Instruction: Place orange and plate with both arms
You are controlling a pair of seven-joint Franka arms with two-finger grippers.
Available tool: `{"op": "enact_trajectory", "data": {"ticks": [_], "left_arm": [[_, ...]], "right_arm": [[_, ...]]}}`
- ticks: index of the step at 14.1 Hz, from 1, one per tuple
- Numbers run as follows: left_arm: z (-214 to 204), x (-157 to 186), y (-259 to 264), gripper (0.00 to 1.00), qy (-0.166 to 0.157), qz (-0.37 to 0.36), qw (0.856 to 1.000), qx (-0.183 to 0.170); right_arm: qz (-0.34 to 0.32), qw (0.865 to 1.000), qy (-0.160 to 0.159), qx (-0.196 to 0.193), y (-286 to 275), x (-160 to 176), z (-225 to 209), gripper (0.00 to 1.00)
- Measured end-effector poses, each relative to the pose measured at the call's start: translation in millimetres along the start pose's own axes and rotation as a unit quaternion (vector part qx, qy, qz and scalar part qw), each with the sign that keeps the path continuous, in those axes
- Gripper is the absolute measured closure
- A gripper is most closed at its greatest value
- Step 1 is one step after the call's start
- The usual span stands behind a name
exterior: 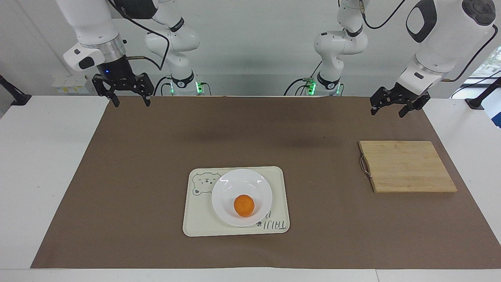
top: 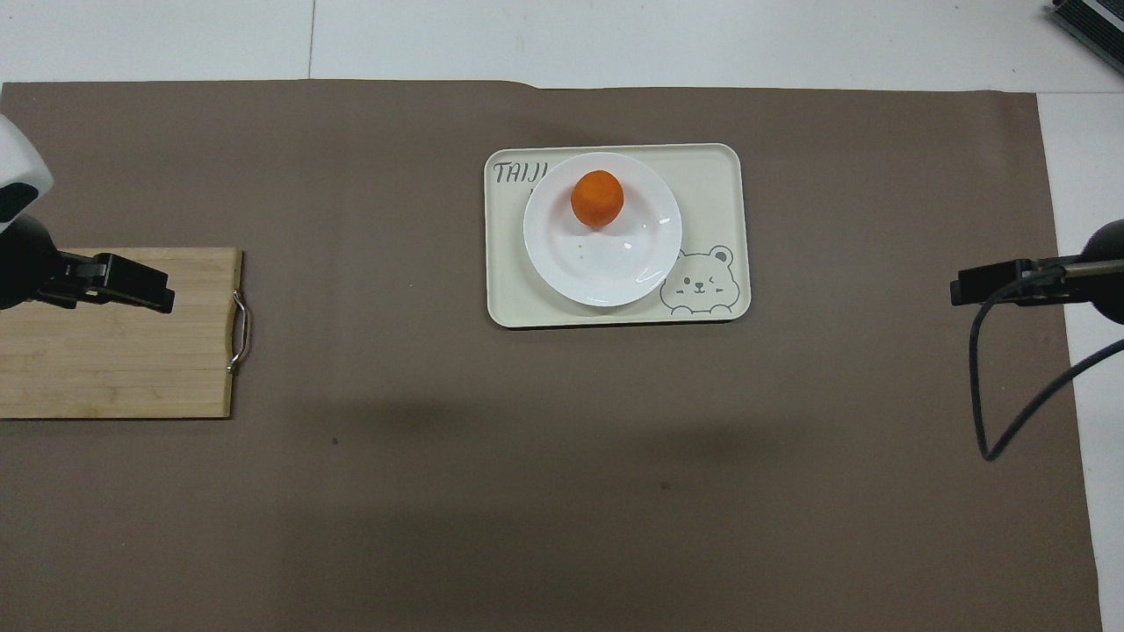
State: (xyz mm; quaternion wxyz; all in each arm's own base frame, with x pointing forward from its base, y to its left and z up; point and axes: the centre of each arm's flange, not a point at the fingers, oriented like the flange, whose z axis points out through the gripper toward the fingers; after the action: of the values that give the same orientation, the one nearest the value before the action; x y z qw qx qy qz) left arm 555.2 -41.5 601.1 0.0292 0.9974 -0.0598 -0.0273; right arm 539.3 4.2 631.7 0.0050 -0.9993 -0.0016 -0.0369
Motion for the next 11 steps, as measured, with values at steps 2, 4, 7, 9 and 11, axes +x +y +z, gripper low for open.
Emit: {"op": "enact_trajectory", "data": {"ticks": [2,4,7,9,11], "left_arm": [[0.0,0.0,0.0,0.0,0.0,0.0,1.0,0.0],[0.0,0.0,0.0,0.0,0.0,0.0,1.0,0.0],[0.0,0.0,0.0,0.0,0.0,0.0,1.0,0.0],[0.0,0.0,0.0,0.0,0.0,0.0,1.0,0.0],[0.0,0.0,0.0,0.0,0.0,0.0,1.0,0.0]], "right_arm": [[0.0,1.0,-0.001,0.0,0.0,0.2,0.6,0.0],[0.0,1.0,-0.001,0.0,0.2,0.4,0.7,0.0],[-0.015,1.0,-0.003,-0.001,5.3,1.3,2.7,0.0],[-0.025,1.0,-0.006,-0.002,16.7,2.6,5.9,0.0],[-0.027,1.0,-0.007,-0.002,21.4,3.0,7.0,0.0]]}}
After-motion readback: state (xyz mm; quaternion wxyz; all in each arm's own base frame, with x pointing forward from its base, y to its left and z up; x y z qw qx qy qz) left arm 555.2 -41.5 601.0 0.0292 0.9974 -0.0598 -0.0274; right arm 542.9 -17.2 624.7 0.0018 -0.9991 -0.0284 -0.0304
